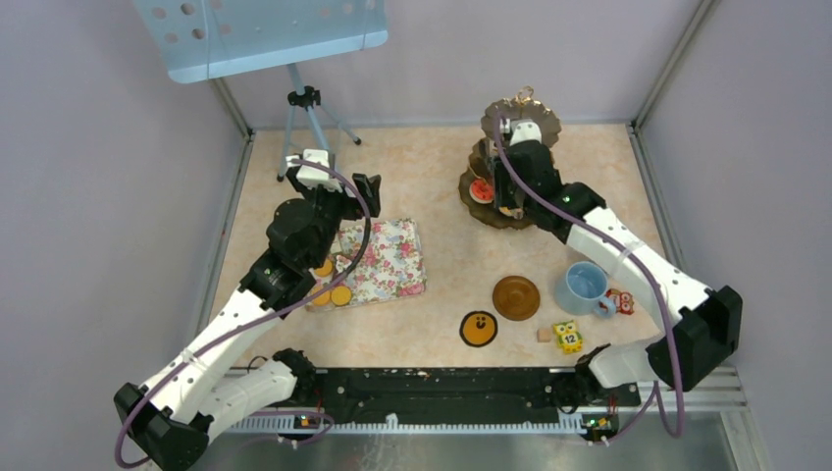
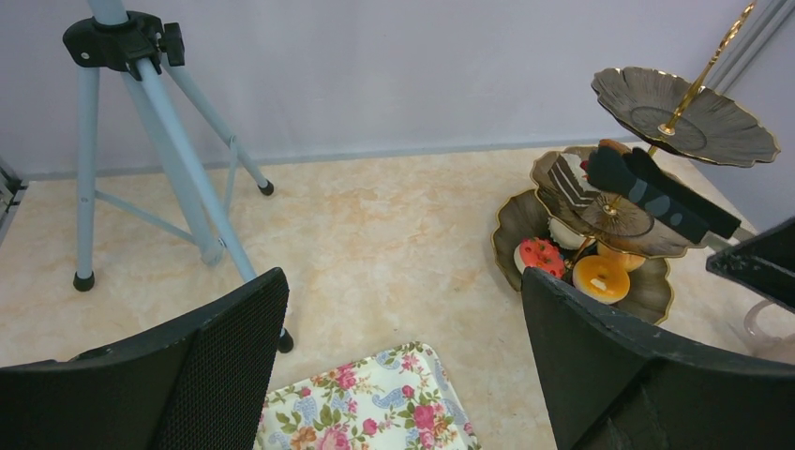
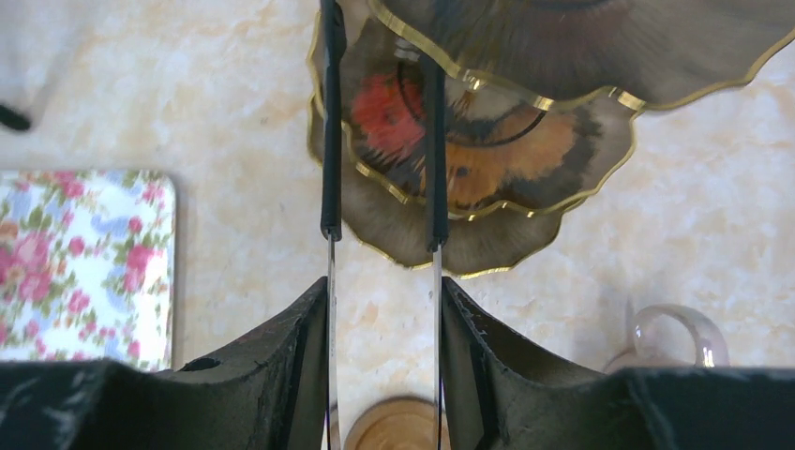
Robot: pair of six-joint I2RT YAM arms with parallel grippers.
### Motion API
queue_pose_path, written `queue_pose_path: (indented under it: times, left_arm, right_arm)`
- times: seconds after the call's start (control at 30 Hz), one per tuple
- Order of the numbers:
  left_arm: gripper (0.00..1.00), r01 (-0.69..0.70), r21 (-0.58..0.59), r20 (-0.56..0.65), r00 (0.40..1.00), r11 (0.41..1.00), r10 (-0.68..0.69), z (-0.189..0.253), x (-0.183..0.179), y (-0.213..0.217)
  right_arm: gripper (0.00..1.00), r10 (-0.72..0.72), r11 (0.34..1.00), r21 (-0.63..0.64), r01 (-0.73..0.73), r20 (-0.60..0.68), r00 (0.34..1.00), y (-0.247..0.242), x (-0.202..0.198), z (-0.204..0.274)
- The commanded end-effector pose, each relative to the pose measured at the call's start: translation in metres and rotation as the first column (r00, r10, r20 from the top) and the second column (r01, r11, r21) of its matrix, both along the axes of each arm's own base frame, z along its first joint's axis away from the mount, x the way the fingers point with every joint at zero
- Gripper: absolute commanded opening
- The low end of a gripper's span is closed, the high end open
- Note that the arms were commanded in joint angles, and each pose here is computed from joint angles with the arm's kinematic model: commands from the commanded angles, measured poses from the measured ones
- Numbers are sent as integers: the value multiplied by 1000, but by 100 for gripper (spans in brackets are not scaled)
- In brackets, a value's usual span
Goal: Serve the afternoon tea
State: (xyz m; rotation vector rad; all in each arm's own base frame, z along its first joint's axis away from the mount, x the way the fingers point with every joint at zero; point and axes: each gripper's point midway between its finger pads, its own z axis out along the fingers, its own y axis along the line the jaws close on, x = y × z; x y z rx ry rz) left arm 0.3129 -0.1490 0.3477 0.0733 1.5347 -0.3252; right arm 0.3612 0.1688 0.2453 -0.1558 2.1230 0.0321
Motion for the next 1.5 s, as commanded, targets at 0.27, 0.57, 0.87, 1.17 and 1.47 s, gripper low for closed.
queue_pose_path:
  times: [0.27,0.57,0.87,1.17,1.47]
  left_arm:
    - [99,1,-44,53,999,999,1,22,-2,2]
    - [99,-27,-54,84,996,998,31,33,-8,13]
    - [99,-18,-68,104,994,998,25,40,-13,15]
    - [99,-20,-76,111,993,997,29,43,-15,17]
    - [99,-23,-73,113,993,997,31,44,-16,17]
  right_arm:
    - [39,563,777,256,-575,127,817,83,-94,30]
    - [39,675,612,540,-578,24,737,191,-130,-14]
    - [40,701,624,644,-444,-208,682,263,-169,-78]
    - [43,668,690,594,-414,-300,681,283,-171,-105]
    - [44,604,773,461,-436,-322,729,289,-164,-110]
